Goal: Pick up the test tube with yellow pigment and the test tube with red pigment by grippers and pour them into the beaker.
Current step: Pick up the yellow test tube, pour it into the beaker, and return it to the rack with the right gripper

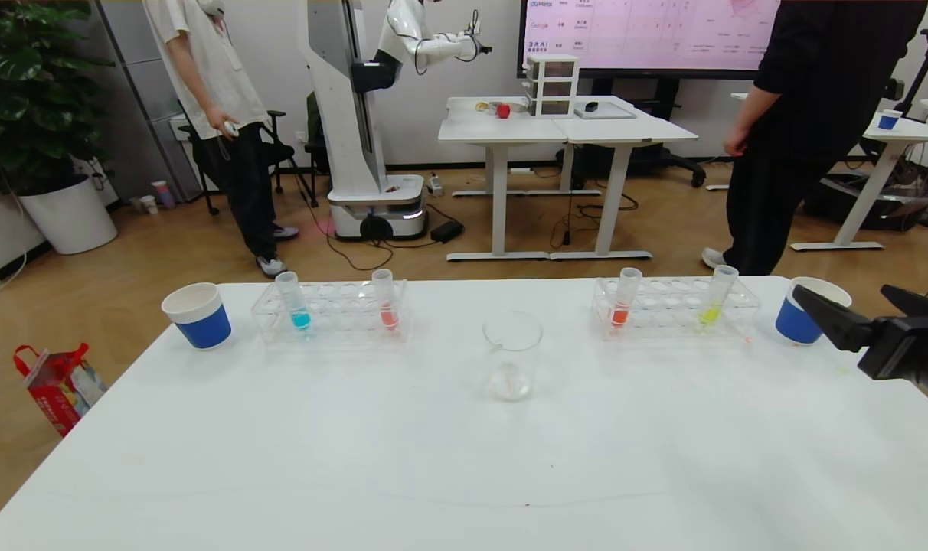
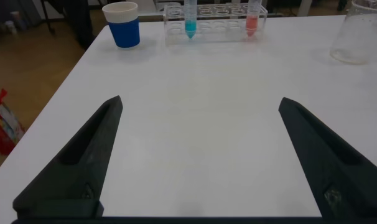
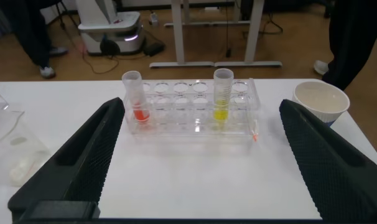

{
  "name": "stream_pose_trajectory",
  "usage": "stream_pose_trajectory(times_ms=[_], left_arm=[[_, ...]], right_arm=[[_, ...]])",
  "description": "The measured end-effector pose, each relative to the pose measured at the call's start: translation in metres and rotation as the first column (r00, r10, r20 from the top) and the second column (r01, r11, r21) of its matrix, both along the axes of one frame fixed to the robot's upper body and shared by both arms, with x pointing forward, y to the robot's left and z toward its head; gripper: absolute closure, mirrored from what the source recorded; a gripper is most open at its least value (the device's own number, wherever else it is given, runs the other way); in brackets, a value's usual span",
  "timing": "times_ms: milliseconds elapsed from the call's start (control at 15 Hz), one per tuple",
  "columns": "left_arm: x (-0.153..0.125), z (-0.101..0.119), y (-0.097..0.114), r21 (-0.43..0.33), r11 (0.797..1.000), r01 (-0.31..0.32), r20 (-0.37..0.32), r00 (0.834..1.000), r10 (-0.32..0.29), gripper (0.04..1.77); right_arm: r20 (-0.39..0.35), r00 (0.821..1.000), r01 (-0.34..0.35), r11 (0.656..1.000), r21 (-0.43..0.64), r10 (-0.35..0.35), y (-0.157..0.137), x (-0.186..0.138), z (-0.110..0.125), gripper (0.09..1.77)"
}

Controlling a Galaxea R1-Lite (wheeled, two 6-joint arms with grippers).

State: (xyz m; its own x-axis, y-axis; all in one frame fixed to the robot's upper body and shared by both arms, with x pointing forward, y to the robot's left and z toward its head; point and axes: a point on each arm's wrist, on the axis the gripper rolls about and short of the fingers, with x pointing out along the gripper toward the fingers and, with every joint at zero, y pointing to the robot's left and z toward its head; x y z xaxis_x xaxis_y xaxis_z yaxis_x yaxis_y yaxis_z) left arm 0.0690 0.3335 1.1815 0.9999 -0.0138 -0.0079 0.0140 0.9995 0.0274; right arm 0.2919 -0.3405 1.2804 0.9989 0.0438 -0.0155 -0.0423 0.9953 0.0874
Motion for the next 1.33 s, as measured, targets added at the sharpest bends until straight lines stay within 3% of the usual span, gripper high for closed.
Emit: stream_pose_trajectory(times_ms=[133, 467, 733, 1133, 1333], left_arm=[[0.000, 0.000, 0.000, 0.000, 1.000, 0.000, 0.000, 1.000, 0.000, 0.06], [0.000, 0.000, 0.000, 0.000, 1.000, 0.000, 0.000, 1.000, 0.000, 0.06], [0.000, 0.000, 0.000, 0.000, 1.000, 0.000, 0.000, 1.000, 0.000, 0.06], [0.000, 0.000, 0.000, 0.000, 1.000, 0.000, 0.000, 1.000, 0.000, 0.06], [0.000, 0.000, 0.000, 0.000, 1.000, 0.000, 0.000, 1.000, 0.000, 0.06]], right_arm=[[-0.016, 1.000, 0.008, 1.000, 0.004, -0.008, -0.011, 0.026, -0.015, 0.12], [0.033, 0.999, 0.006, 1.000, -0.003, -0.005, -0.036, 0.088, -0.056, 0.12], [0.028, 0.998, -0.056, 0.998, -0.004, 0.056, -0.042, 0.134, -0.086, 0.12], [0.063, 0.996, -0.069, 0.998, -0.012, 0.069, -0.049, 0.190, -0.107, 0.12], [0.064, 0.995, -0.074, 0.997, -0.012, 0.074, -0.050, 0.201, -0.112, 0.12]])
